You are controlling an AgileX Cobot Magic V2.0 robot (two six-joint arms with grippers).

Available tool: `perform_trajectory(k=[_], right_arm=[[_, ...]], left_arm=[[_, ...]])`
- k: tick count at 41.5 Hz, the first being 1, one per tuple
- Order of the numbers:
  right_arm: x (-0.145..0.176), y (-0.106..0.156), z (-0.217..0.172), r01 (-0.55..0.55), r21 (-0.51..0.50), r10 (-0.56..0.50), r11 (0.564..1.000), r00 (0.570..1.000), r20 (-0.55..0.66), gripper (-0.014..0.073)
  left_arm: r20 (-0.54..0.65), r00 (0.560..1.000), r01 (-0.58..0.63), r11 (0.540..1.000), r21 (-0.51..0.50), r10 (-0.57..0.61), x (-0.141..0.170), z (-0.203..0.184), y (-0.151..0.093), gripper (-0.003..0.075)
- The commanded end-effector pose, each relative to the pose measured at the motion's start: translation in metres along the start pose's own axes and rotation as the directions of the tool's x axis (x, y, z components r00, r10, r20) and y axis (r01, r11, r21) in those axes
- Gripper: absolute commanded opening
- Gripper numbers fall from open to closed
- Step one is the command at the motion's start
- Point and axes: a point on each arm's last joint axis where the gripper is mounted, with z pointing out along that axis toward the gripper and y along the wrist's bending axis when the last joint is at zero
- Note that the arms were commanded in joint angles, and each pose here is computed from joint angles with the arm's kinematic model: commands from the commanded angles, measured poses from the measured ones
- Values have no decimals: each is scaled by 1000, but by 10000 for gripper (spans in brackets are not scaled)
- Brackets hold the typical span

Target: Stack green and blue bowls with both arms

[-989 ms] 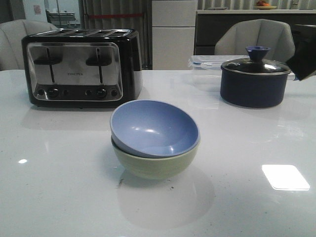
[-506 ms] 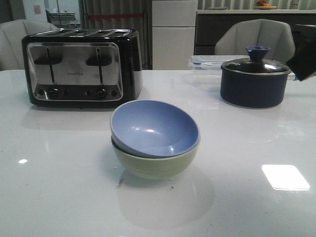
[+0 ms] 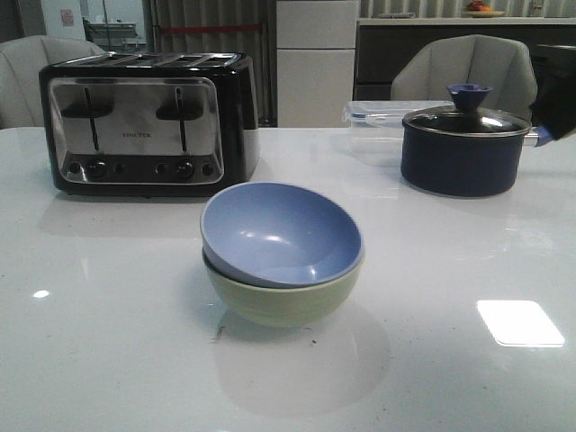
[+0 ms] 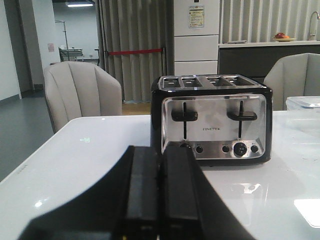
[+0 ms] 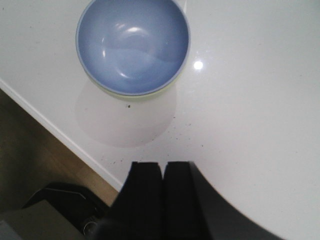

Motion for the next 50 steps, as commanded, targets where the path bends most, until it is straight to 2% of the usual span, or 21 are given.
perform_trajectory(k=[1,5,10,15,20,26,32,37,46,50], right_arm=[[-6,-15,-24,-44,95,25,994,979,201,55],[8,-31,-40,-136,212,58,968,939,338,55],[33,-41,-53,-224,322,41,920,872,488,55],[65,-39,-58,-277,386,-6,880,805,593,55],[98,-36,-53,-314,426,-39,848,766,642,55],[132,-32,-38,-324,437,-58,839,746,664,55],[150,-28,-30,-325,437,-74,838,727,683,55],[156,-27,-30,-327,439,-101,837,696,711,55],[157,-28,-27,-328,439,-102,837,694,713,55],[157,-28,-27,-332,436,-108,837,679,726,55]], left_arm=[[106,994,18,1000,-12,-17,-8,-2,1,93],[106,994,18,1000,-12,-17,-8,-2,1,93],[106,994,18,1000,-12,-17,-8,-2,1,93],[106,994,18,1000,-12,-17,-8,-2,1,93],[106,994,18,1000,-12,-17,-8,-2,1,93],[106,994,18,1000,-12,-17,-8,-2,1,93],[106,994,18,1000,-12,-17,-8,-2,1,93],[104,994,18,1000,-12,-17,-7,-2,1,93],[104,994,18,1000,-12,-17,-7,-2,1,93],[104,994,18,1000,-12,-17,-7,-2,1,93]])
